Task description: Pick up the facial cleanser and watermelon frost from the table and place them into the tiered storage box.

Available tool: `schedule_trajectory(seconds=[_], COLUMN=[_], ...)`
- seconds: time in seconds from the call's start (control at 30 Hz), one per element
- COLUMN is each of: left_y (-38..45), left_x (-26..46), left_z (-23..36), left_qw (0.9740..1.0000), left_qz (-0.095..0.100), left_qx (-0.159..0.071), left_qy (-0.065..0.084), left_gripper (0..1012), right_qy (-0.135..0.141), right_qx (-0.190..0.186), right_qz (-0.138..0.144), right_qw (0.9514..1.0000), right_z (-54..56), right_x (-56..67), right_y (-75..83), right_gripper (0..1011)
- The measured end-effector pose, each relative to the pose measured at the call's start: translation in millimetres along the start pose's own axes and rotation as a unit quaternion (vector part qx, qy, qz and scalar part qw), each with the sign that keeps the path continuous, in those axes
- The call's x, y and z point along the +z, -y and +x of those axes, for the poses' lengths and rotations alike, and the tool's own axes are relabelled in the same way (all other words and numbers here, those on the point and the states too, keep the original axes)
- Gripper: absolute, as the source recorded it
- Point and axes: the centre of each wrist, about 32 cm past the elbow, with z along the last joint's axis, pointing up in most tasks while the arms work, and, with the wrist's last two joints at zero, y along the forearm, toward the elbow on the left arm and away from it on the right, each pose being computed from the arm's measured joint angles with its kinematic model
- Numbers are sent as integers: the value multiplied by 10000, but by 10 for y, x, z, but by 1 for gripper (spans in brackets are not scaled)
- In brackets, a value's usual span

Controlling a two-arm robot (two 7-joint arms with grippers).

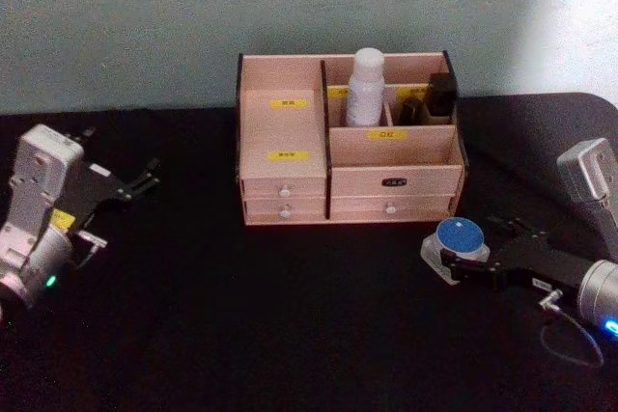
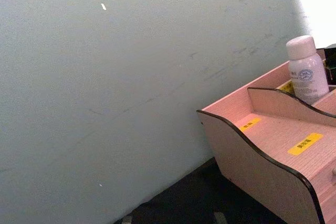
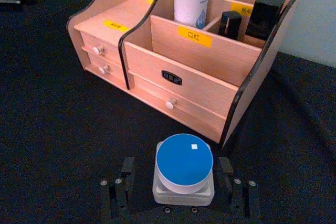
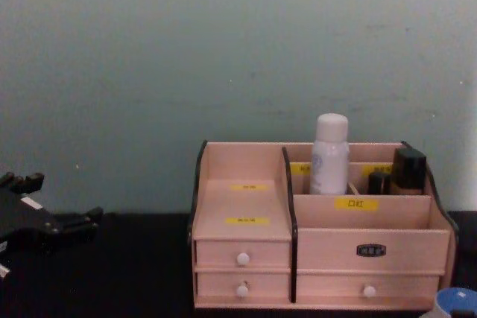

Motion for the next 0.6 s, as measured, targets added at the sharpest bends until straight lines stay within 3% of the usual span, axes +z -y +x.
schedule_trajectory(seconds=[0.6], left_y=[0], left_x=[0], left_z=[0], left_qw=[10000], left_qz=[0], left_qx=[0], left_qy=[-1], left_gripper=[1001], right_qy=[-35], right_qx=[-15], right_qz=[-89], right_qw=[10000], right_z=[49], right_x=[-62], right_y=[-153], right_gripper=[1000])
